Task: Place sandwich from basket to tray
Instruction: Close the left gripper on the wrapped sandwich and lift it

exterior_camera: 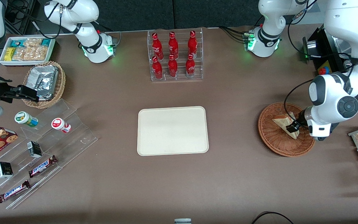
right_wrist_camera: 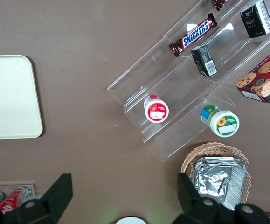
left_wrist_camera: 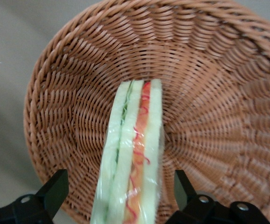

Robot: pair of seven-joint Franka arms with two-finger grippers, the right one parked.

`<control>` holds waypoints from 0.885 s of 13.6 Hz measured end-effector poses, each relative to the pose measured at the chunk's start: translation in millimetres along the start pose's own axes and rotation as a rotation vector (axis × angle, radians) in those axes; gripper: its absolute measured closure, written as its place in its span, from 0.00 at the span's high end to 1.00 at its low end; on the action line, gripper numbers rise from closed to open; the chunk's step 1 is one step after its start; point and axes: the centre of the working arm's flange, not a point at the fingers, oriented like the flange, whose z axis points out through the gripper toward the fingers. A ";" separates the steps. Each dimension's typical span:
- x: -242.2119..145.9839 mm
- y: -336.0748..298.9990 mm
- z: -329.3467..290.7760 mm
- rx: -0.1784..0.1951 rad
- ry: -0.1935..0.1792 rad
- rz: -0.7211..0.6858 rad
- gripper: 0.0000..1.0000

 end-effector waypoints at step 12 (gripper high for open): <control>5.7 13.1 -3.9 -0.001 0.000 0.006 0.37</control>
